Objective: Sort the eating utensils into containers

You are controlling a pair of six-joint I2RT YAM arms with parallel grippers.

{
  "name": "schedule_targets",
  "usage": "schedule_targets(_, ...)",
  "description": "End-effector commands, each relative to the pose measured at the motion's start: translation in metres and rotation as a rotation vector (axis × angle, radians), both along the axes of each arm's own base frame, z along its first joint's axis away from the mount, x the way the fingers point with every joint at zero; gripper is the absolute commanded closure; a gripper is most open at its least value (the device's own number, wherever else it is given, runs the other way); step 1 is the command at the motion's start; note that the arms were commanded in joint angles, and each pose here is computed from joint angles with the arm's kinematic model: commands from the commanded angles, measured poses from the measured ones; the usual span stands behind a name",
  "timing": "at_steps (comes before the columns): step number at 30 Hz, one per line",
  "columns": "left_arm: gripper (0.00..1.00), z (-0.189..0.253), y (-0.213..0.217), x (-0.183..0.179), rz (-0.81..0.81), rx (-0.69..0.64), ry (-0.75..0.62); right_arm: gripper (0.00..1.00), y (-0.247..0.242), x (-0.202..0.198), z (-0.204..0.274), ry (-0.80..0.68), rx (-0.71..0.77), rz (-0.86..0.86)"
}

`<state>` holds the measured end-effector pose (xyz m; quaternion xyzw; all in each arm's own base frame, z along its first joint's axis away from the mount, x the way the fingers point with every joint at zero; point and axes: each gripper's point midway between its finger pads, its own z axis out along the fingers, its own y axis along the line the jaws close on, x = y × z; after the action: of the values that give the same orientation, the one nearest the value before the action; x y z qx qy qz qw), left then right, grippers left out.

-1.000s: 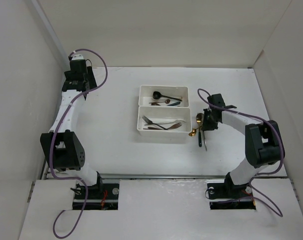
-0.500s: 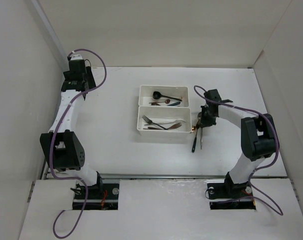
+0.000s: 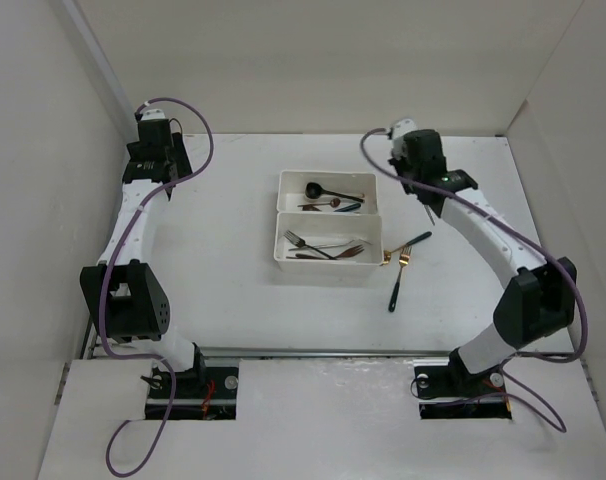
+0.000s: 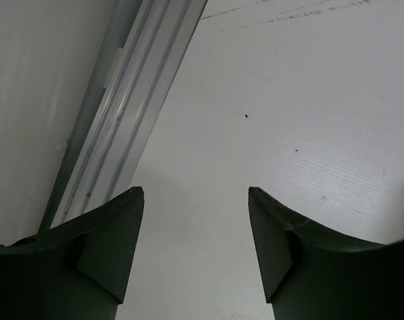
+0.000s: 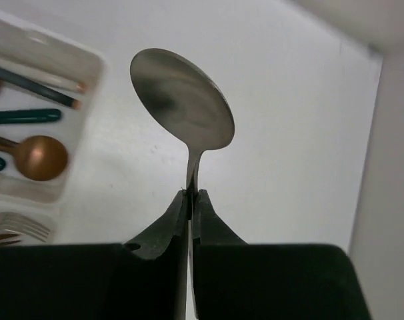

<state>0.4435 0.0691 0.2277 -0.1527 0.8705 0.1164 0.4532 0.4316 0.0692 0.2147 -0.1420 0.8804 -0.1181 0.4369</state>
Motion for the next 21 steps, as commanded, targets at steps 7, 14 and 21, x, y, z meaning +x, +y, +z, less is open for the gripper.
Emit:
schedule_targets(7, 0.39, 0.022, 0.009, -0.004, 0.038, 0.025, -0.065, 1.0, 0.195, 0.039, 0.046, -0.342, -0.433, 0.89)
schedule_targets(14, 0.37, 0.029, 0.023, -0.01, 0.076, 0.052, -0.079, 0.63, 0.23, 0.044, -0.004, -0.277, -0.438, 1.005)
schedule_targets(21, 0.37, 0.029, 0.021, -0.009, 0.068, 0.047, -0.08, 0.26, 0.23, 0.04, 0.03, -0.31, -0.24, 0.8)
